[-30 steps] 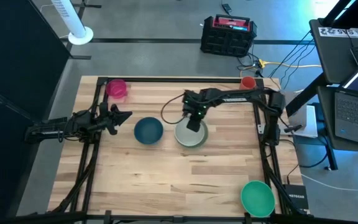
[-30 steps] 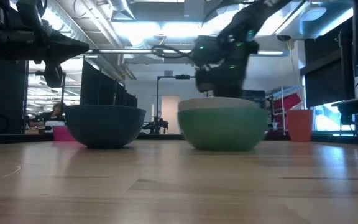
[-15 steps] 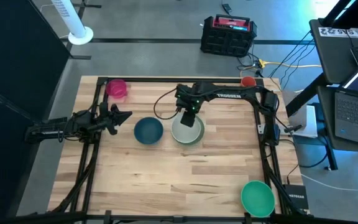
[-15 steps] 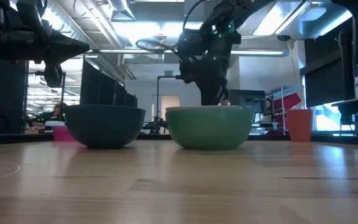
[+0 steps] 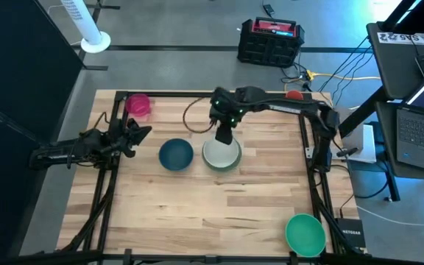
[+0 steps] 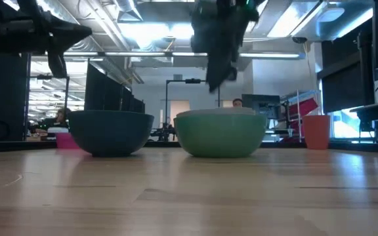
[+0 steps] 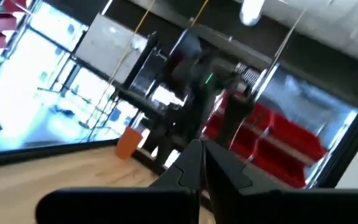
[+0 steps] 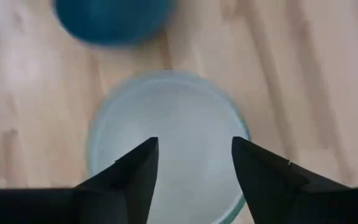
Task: Nest bowls inside each other
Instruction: Stack the white bowl on top of the light green bowl, then stack the blue on top of the light green bowl
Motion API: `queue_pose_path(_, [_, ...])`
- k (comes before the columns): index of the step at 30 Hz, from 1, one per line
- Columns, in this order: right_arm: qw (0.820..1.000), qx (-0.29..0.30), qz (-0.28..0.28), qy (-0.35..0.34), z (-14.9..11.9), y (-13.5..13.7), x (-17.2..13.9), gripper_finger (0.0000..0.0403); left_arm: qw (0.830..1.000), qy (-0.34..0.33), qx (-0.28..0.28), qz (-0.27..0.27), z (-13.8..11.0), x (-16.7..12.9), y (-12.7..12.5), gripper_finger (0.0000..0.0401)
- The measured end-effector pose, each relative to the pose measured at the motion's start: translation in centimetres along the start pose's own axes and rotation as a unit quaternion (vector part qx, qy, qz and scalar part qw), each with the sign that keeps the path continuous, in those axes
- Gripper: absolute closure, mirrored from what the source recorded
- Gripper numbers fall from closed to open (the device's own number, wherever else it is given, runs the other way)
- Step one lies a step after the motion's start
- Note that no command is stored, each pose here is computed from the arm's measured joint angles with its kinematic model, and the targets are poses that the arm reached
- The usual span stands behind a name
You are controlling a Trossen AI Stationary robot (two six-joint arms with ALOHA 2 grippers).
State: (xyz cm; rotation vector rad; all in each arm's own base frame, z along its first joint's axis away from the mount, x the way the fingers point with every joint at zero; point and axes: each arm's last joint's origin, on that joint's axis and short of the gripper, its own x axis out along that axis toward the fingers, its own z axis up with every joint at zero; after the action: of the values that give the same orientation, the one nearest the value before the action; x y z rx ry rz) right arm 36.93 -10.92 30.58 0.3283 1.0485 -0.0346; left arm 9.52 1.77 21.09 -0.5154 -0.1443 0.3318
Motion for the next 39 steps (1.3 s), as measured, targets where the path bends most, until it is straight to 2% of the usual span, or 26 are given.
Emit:
queue_pose_path(5, [0.997, -0.029, -0.002, -0.076, 0.7, 1.5, -5.3, 0.021, 0.999, 0.038, 0.032, 0.02, 1.3, 0.1, -0.8, 0.0369])
queue_pose_path(8, [0.987, -0.05, -0.024, -0.153, 0.5, 2.7, -9.9, 0.021, 0.992, 0.094, 0.068, 0.047, 2.8, 1.0, -1.9, 0.0332])
queue_pose_path(11, [0.971, -0.071, -0.053, -0.223, -0.6, 3.8, -14.4, 0.021, 0.976, 0.167, 0.105, 0.091, 4.1, 2.9, -2.8, 0.0291])
queue_pose_path(13, [0.959, -0.078, -0.074, -0.261, -1.8, 4.4, -17.2, 0.021, 0.959, 0.22, 0.12, 0.13, 4.7, 4.9, -3.2, 0.0266])
queue_pose_path(16, [0.942, -0.077, -0.103, -0.309, -4.1, 5.3, -21.1, 0.021, 0.923, 0.305, 0.127, 0.199, 5.0, 8.6, -3.2, 0.0239])
queue_pose_path(20, [0.93, -0.067, -0.142, -0.332, -8.2, 6.0, -24.7, 0.021, 0.858, 0.426, 0.153, 0.244, 4.2, 13.1, -2.4, 0.0225])
queue_pose_path(22, [0.928, -0.06, -0.15, -0.336, -10.0, 6.2, -25.5, 0.021, 0.832, 0.474, 0.172, 0.232, 3.6, 14.6, -2.1, 0.0225])
queue_pose_path(28, [0.926, -0.039, -0.155, -0.341, -14.9, 6.3, -26.6, 0.021, 0.788, 0.534, 0.246, 0.183, 2.5, 16.3, -1.2, 0.0227])
queue_pose_path(35, [0.924, -0.014, -0.159, -0.348, -20.5, 6.2, -26.7, 0.021, 0.73, 0.594, 0.32, 0.113, 1.2, 18.1, 0.1, 0.0229])
queue_pose_path(39, [0.924, 0.017, -0.148, -0.352, -22.6, 6.0, -25.8, 0.021, 0.71, 0.603, 0.355, 0.087, 1.5, 18.1, 0.7, 0.0229])
